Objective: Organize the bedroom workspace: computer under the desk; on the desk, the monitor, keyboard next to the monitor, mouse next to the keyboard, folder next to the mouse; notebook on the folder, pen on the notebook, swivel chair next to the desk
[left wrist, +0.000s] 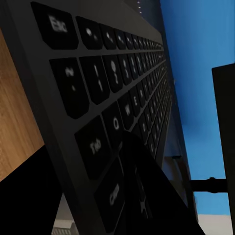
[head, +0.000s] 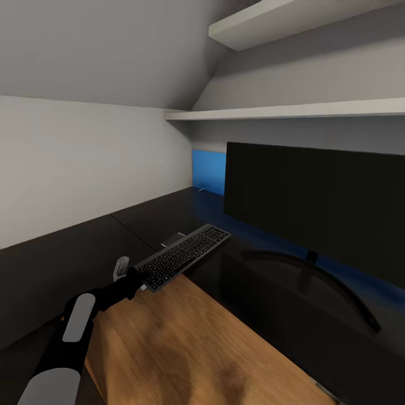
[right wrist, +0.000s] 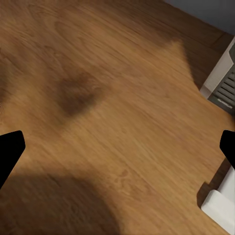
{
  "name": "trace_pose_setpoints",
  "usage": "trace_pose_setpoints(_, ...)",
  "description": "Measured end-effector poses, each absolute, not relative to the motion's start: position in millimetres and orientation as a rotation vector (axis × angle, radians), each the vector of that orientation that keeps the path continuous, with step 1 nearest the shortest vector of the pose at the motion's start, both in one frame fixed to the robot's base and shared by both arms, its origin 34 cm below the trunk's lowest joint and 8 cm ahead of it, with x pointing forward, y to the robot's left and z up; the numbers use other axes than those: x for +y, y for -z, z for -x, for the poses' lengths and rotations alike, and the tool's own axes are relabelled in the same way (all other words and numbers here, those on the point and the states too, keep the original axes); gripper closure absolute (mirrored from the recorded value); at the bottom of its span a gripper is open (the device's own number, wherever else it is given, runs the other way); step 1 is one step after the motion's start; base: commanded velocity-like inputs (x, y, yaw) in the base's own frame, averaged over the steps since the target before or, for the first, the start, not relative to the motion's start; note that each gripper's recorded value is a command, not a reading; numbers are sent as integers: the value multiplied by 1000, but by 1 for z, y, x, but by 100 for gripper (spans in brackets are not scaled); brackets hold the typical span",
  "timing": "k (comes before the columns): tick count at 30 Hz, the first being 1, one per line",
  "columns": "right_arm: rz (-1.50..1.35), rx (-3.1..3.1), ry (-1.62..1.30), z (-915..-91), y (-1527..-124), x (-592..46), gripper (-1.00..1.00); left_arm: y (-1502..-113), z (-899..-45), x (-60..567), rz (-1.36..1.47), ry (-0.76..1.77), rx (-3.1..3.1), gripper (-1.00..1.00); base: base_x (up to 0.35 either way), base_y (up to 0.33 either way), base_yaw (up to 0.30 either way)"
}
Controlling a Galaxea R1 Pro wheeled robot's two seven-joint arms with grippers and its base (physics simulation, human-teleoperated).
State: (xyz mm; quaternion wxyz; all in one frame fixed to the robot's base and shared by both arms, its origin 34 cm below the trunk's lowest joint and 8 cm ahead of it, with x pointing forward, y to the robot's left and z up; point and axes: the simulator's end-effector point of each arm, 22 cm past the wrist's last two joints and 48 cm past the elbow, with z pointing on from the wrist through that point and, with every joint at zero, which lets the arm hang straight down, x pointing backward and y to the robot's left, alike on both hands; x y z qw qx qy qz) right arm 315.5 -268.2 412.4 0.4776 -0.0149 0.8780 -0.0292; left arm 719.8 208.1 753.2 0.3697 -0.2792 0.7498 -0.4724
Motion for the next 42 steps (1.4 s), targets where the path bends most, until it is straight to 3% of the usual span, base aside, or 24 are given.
trace_pose_setpoints(29,32,2143,68,-320,-437,-265,-100,-779,-724,209,712,1208,1923,100,0,0,1)
trace_pose_setpoints(42,30,2146,63,-319,-440,-261,-100,-780,-725,212,716,1201,1924,100,0,0,200)
